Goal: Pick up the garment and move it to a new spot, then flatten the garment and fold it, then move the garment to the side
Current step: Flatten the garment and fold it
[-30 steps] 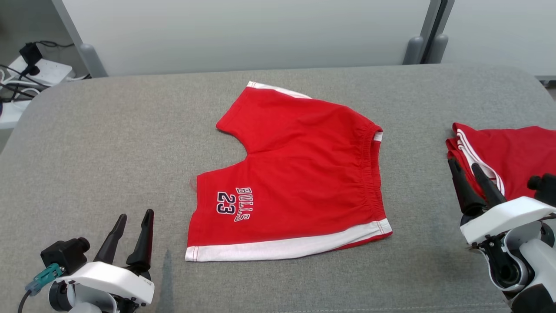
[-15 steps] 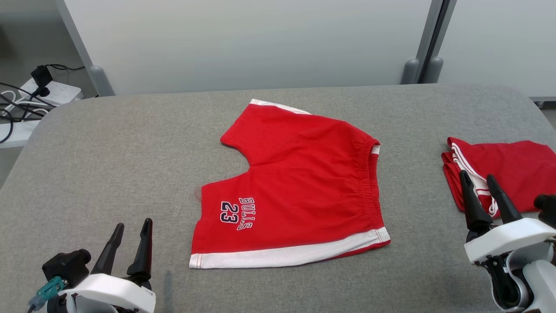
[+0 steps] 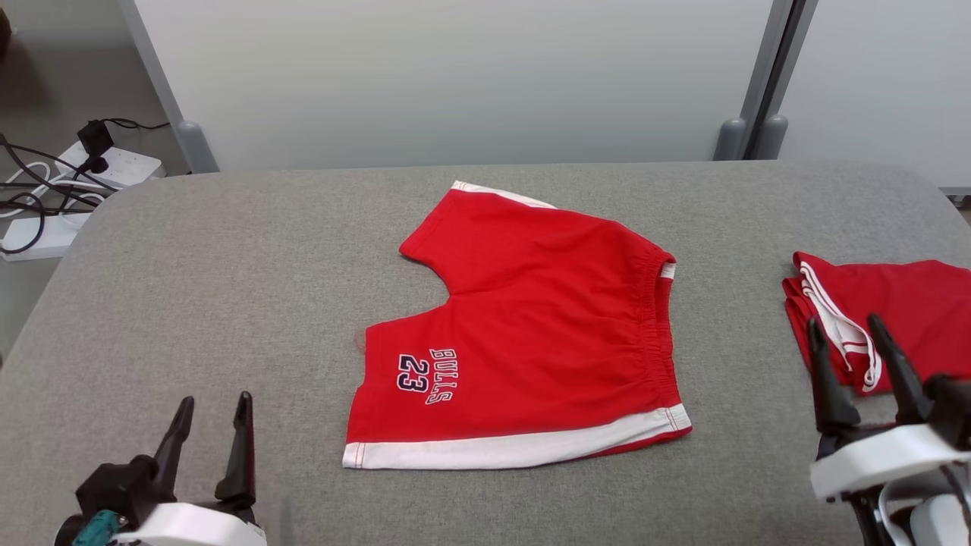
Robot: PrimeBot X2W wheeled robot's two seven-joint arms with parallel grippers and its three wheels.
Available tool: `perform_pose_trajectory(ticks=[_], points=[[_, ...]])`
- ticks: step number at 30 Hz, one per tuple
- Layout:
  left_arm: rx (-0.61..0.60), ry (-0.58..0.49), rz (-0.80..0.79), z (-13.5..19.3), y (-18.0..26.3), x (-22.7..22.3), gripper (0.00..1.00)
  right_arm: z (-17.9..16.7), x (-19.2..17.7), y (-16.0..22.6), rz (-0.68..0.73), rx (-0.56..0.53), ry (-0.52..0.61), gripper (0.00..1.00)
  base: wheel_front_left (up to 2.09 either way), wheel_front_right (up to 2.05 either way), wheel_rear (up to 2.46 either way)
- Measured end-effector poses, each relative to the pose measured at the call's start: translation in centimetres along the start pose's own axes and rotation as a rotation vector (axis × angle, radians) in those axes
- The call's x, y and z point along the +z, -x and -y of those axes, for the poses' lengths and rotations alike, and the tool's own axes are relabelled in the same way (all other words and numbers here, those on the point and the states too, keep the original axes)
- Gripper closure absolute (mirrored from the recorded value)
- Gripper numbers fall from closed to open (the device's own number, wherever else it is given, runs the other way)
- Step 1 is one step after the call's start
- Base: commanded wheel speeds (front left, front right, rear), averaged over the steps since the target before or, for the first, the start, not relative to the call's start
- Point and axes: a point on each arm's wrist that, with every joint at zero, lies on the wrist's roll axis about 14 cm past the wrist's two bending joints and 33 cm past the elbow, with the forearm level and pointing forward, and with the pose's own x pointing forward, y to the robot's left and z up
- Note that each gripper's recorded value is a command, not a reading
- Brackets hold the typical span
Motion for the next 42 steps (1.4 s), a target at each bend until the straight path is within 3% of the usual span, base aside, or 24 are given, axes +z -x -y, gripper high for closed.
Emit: perform_pose_trajectory(ticks=[14,31,42], points=[[0.013,-0.078,-0.071,0.4,2.8,-2.6,0.0,-1.4,-3.6,4.8,-0.098,-0.007,0.054,0.0,0.0,0.0,0.0],[0.017,-0.108,-0.098,0.2,2.9,-3.3,0.0,-2.5,-5.2,4.9,-0.15,0.025,0.056,0.0,0.0,0.0,0.0],[0.026,-0.085,-0.151,0.2,3.4,-5.0,0.0,-3.1,-8.9,3.4,-0.266,0.072,0.063,0.0,0.0,0.0,0.0]])
